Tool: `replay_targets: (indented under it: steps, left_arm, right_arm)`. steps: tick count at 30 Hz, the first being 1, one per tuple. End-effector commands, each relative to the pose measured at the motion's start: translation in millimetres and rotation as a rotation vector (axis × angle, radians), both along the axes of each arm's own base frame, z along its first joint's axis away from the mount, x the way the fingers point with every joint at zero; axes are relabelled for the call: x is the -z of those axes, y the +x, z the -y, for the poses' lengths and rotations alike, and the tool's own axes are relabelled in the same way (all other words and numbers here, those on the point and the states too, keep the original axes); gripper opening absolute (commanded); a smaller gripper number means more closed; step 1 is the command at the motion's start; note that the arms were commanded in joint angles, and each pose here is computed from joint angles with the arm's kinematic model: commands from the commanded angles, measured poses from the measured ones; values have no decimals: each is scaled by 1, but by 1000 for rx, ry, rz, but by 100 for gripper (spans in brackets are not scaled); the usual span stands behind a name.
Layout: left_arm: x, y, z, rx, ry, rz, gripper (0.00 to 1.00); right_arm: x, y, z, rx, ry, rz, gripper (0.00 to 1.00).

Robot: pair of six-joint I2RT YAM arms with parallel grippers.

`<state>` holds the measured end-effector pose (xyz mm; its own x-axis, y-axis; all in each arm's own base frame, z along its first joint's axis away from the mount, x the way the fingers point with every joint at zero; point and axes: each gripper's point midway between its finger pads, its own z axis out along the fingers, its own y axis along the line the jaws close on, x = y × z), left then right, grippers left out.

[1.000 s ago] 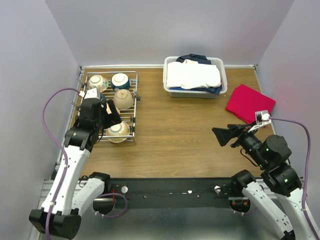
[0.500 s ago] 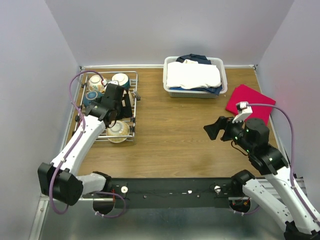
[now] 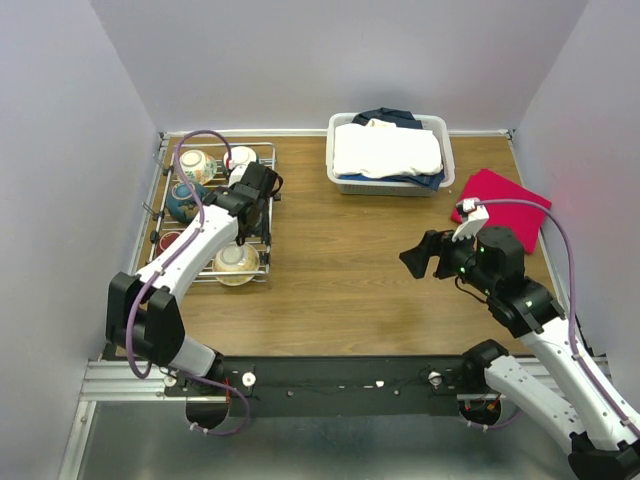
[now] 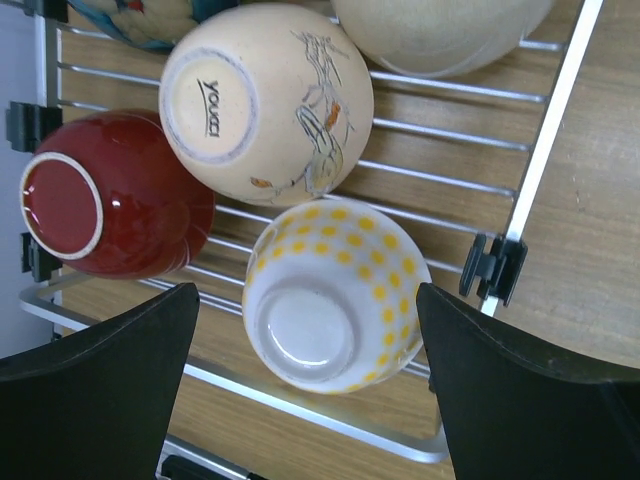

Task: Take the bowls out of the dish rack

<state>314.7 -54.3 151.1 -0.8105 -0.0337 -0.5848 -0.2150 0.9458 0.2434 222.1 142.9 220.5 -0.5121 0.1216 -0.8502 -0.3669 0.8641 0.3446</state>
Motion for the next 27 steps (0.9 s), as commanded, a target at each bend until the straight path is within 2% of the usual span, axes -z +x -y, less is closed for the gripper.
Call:
replay_targets:
  steps: [1, 11, 17, 27]
  left_arm:
    - [-18, 18, -10, -53, 93, 59, 99]
    - [-10, 59, -19, -41, 310, -7, 99]
    - [-4, 71, -27, -57, 426, -27, 99]
    - [31, 78, -18, -29, 412, -91, 99]
  right_arm:
    - [-6, 1, -6, -38, 8, 33, 100]
    - [1, 1, -3, -16, 1, 31, 100]
    - [7, 3, 3, 26, -3, 17, 100]
    - [13, 7, 6, 56, -16, 4, 100]
